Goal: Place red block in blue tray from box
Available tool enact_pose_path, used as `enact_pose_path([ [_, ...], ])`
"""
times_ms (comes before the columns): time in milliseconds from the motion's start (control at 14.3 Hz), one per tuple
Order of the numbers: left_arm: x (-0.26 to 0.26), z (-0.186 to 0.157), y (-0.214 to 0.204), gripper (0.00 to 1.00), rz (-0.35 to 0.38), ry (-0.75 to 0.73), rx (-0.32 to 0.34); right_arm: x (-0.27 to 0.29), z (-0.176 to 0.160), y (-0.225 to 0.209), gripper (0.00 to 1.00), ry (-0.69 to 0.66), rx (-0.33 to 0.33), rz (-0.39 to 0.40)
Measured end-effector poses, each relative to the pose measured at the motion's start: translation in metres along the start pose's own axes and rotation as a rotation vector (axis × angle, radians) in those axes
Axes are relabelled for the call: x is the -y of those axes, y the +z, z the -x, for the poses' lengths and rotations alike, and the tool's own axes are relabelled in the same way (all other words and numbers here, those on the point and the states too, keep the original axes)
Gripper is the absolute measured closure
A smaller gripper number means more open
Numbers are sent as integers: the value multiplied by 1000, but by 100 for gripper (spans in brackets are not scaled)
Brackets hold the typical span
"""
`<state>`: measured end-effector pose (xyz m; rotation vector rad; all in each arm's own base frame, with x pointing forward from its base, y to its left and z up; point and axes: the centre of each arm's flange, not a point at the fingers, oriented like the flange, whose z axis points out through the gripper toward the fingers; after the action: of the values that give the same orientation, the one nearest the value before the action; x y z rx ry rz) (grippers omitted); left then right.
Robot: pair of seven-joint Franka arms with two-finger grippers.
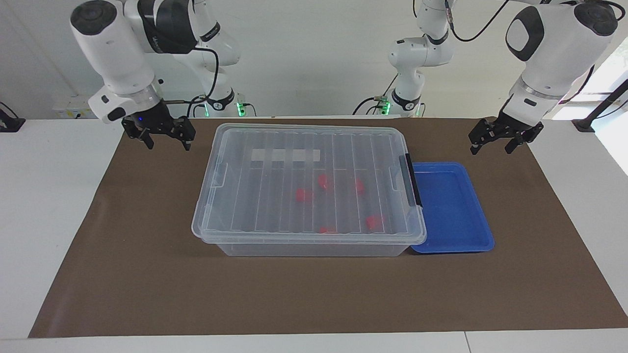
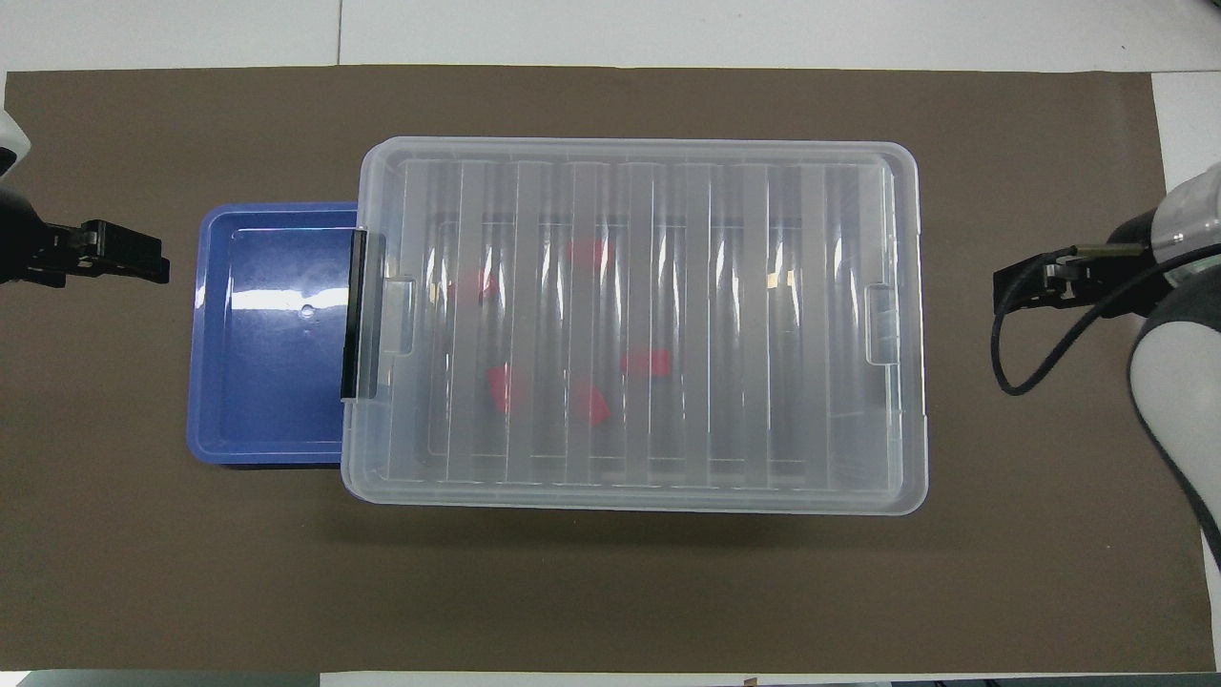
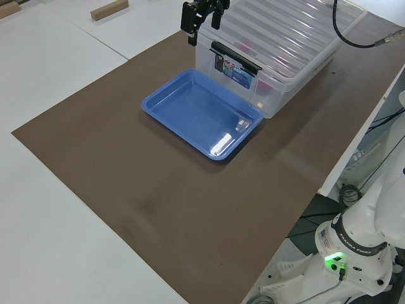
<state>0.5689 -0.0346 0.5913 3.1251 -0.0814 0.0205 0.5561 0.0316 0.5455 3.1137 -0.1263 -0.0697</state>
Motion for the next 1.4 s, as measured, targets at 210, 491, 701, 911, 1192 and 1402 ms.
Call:
enact_pose_path([
  [210,0,0,0,0,0,0,0,21,-11,31,0,28,-8,-6],
  [491,0,0,0,0,0,0,0,32,-19,59,0,17,-22,-14],
  [701,0,0,0,0,0,0,0,35,-16,71,0,11,-9,-12],
  [911,0,0,0,0,0,0,0,40,-13,79,0,2,-2,-10],
  [1192,0,0,0,0,0,0,0,37,-10,90,0,-21,14,-7],
  [1402,0,0,0,0,0,0,0,32,-11,92,0,-39,15,-8],
])
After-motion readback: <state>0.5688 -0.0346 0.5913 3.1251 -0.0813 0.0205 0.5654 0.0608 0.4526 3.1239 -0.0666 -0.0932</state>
